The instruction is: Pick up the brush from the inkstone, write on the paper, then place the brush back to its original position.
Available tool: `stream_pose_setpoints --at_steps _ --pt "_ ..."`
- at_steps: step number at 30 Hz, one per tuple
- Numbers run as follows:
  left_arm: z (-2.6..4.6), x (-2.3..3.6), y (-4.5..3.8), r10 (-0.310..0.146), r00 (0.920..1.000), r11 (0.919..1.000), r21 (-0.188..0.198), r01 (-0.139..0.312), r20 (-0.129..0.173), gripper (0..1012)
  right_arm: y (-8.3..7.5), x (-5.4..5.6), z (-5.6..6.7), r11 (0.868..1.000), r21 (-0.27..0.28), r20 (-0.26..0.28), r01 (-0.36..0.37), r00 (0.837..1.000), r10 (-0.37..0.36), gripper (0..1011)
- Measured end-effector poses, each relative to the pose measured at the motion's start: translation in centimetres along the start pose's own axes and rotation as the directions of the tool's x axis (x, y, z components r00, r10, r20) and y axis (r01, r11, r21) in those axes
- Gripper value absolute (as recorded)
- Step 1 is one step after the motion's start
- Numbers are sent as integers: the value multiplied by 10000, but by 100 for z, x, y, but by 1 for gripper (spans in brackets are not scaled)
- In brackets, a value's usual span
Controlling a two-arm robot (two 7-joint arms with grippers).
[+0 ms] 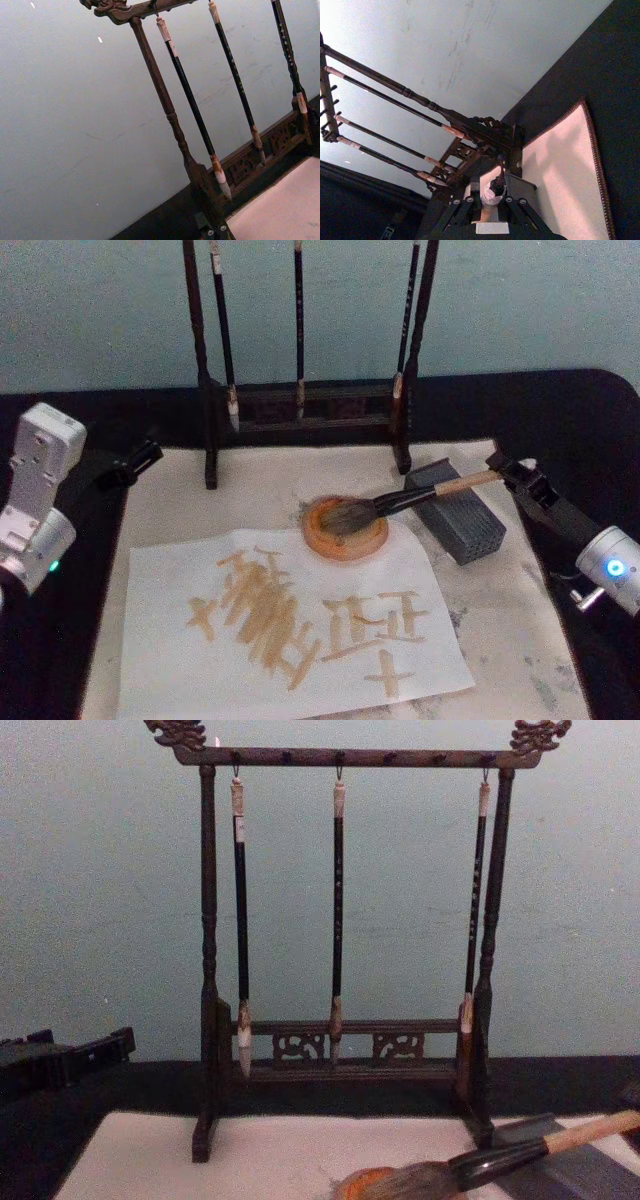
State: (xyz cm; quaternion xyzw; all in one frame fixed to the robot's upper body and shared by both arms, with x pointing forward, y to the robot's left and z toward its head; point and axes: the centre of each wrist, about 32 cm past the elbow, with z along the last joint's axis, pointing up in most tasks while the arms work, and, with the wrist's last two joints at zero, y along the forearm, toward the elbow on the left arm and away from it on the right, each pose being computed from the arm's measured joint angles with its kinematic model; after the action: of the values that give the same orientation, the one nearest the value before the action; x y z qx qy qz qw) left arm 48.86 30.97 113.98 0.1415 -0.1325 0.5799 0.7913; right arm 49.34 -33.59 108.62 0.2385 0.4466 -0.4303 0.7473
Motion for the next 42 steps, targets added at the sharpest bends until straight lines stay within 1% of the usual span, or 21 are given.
stream_pose_setpoints --at_steps 8,13,17,19,20,26,27,31,32,33,35,36,37,39,40,41,42 --pt "0 0 0 0 10000 10000 0 0 0 1000 -4 -2 1 9999 49 13 -106 9999 106 175" --pt "0 0 0 0 10000 10000 0 0 0 1002 1 -56 12 9993 43 268 -373 9990 371 168" --pt "0 0 0 0 10000 10000 -1 0 0 1002 -1 -134 18 9975 -25 515 -703 9962 703 168" --pt "0 0 0 -1 10000 10000 0 1 0 1002 -7 -198 29 9954 -46 647 -957 9933 958 168" --pt "0 0 0 -1 10000 10000 0 1 0 1002 -7 -198 29 9954 -46 647 -957 9933 958 168" --pt "0 0 0 0 10000 10000 0 0 0 1002 -33 -351 47 9885 -79 895 -1511 9845 1512 168" --pt "0 0 0 0 10000 10000 0 0 -1 1002 -33 -351 47 9885 -79 895 -1511 9845 1512 168" --pt "0 0 0 -1 10000 10000 0 1 0 1002 -51 -468 35 9819 -242 1153 -1877 9751 1892 168" --pt "0 0 0 0 10000 10000 0 0 0 1002 -57 -512 32 9793 -319 1274 -2001 9709 2025 168" --pt "0 0 0 0 10000 10000 0 0 0 1002 -57 -512 32 9793 -319 1274 -2001 9709 2025 168" --pt "0 0 0 0 10000 10000 -1 0 0 1002 -67 -581 24 9753 -454 1525 -2163 9633 2208 168" --pt "0 0 0 0 10000 10000 0 0 0 1002 -75 -635 18 9727 -567 1774 -2251 9565 2317 168" --pt "0 0 0 0 10000 10000 0 0 0 1002 -75 -635 18 9727 -567 1774 -2251 9565 2317 168" --pt "0 0 0 0 10000 10000 0 0 -1 1002 -93 -755 9 9675 -900 2412 -2362 9374 2513 168" --pt "0 0 0 0 10000 10000 -1 0 0 1002 -93 -755 9 9675 -900 2412 -2362 9374 2513 168" --pt "0 0 0 -1 10000 10000 0 1 -1 1002 -101 -826 4 9651 -1100 2813 -2377 9238 2596 168" --pt "0 0 0 -1 10000 10000 1 1 0 1002 -105 -862 0 9638 -1202 3017 -2380 9162 2639 168"
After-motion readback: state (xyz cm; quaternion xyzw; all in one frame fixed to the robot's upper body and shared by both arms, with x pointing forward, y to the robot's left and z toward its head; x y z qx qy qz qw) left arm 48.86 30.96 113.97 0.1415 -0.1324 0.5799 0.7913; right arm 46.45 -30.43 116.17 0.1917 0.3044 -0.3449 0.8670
